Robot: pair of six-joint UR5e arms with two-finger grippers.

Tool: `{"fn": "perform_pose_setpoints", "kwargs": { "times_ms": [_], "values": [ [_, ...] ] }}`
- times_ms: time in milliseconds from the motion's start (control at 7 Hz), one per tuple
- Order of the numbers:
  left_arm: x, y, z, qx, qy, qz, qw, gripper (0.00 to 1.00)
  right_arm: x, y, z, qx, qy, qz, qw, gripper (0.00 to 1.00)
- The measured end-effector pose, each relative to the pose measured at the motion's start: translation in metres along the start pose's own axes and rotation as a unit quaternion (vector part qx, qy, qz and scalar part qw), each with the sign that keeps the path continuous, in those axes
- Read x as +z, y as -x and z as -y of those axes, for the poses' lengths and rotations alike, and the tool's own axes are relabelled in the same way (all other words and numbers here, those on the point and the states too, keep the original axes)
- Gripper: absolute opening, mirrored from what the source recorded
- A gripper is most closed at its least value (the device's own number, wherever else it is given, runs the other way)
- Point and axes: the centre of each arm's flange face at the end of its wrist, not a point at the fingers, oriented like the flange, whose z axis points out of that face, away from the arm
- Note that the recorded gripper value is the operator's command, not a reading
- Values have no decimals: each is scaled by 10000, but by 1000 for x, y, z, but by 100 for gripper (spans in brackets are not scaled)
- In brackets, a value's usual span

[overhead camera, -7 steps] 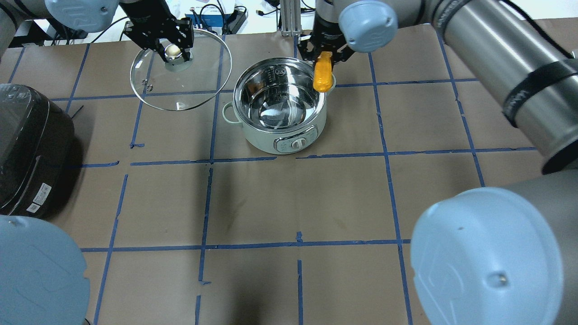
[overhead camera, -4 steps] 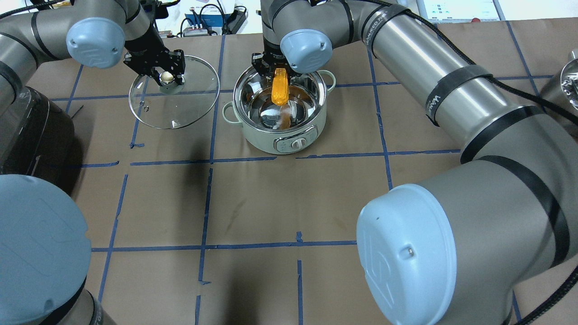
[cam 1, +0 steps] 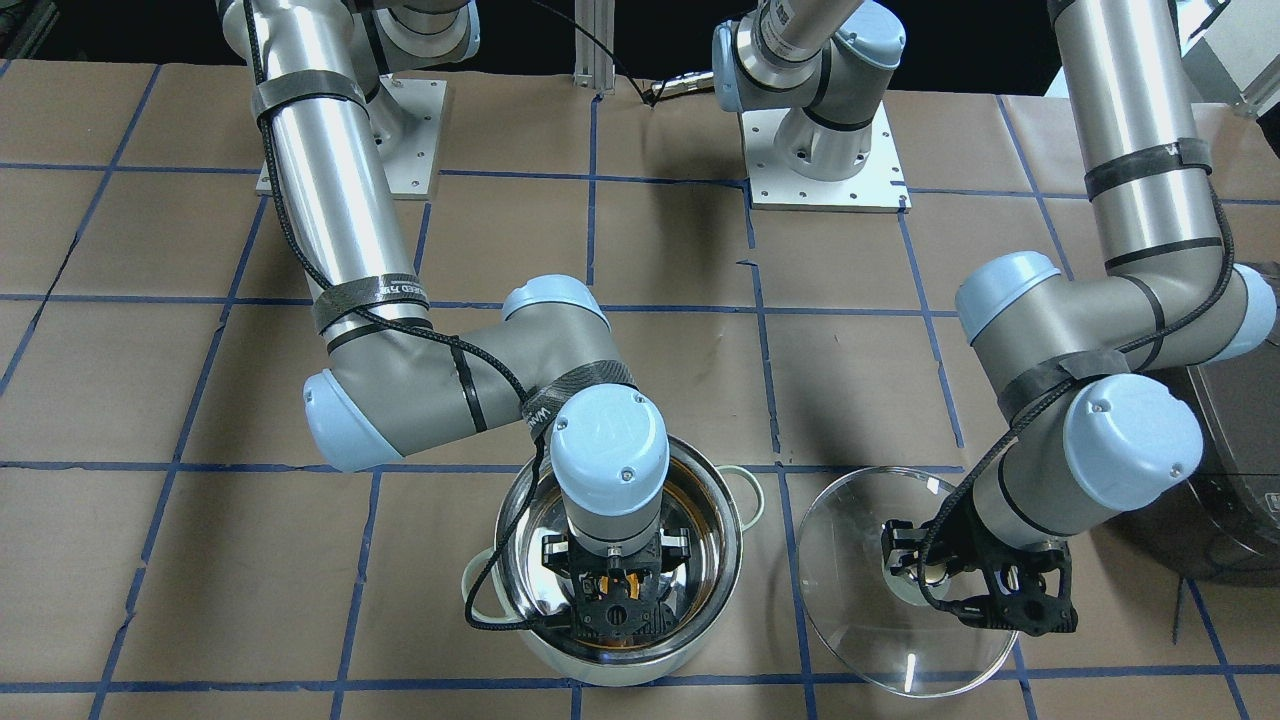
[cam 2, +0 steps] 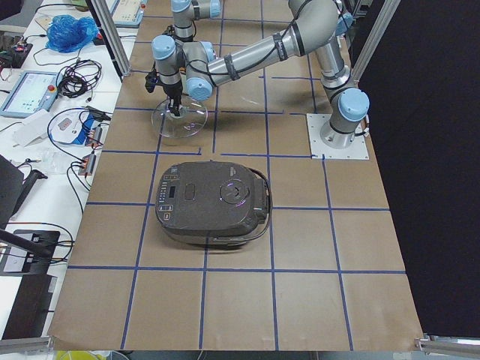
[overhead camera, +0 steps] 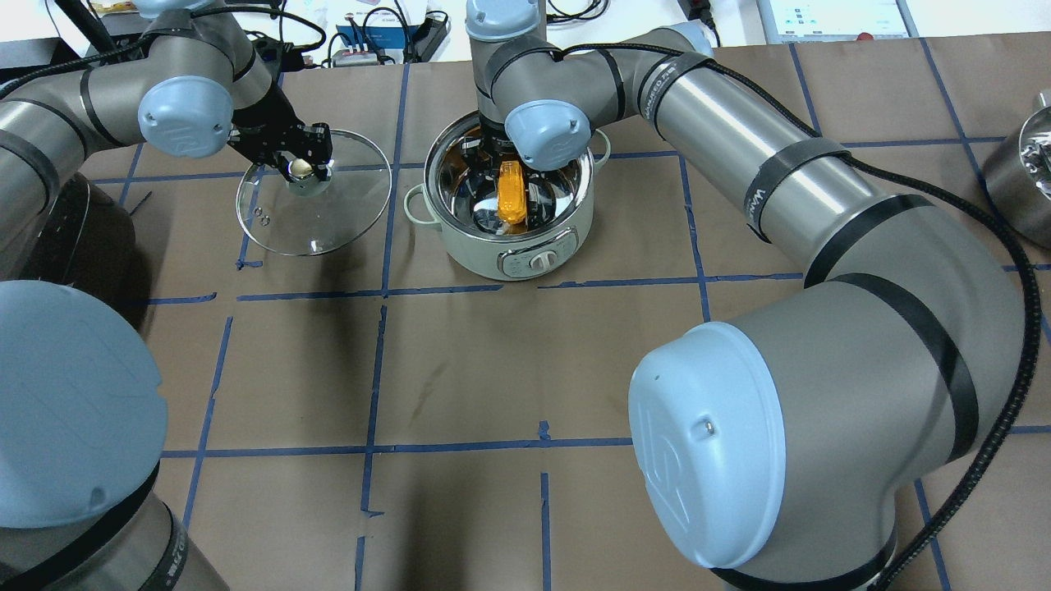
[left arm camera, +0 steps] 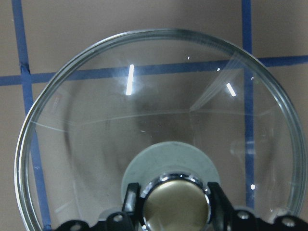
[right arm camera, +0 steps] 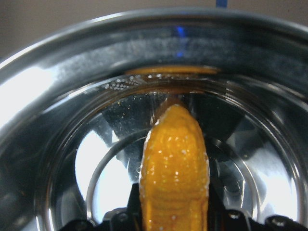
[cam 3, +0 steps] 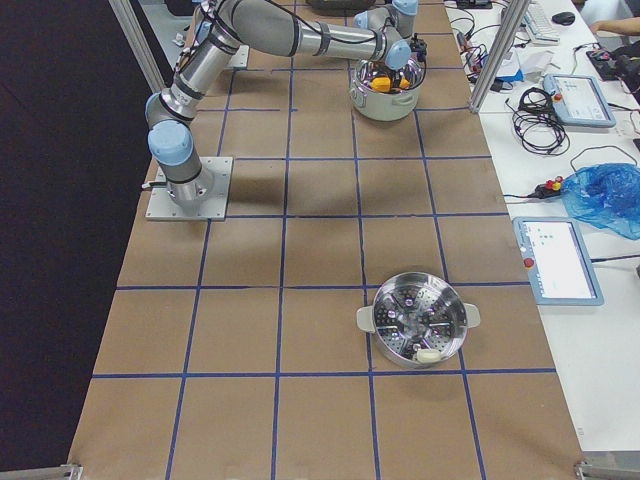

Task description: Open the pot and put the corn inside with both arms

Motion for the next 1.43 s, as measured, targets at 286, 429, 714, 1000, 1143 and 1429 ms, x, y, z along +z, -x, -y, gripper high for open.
{"fn": "perform_pose_setpoints", "kwargs": {
  "times_ms": [286,429,714,1000,1143,1429],
  "values": [
    [18,2,-8,-8,-83,4,10000,69,-22,-3,-1,-51,-133,36,9999,100],
    [21,2,-9,-11,-108,-1,9999,100,-55,-10,-4,-33,-276,63,9996,100],
    [21,3,-7,-27,-132,1,9999,100,-136,-62,-16,206,-311,44,9993,100],
    [-17,1,-9,-75,-189,56,9998,100,-215,-152,-63,607,22,-36,9981,100],
    [-56,-4,-21,-93,-89,47,9999,100,-238,-184,-98,698,80,-38,9975,100],
    [-151,-25,-63,-91,144,8,9999,100,-253,-206,-153,732,71,-64,9973,100]
  ]
}}
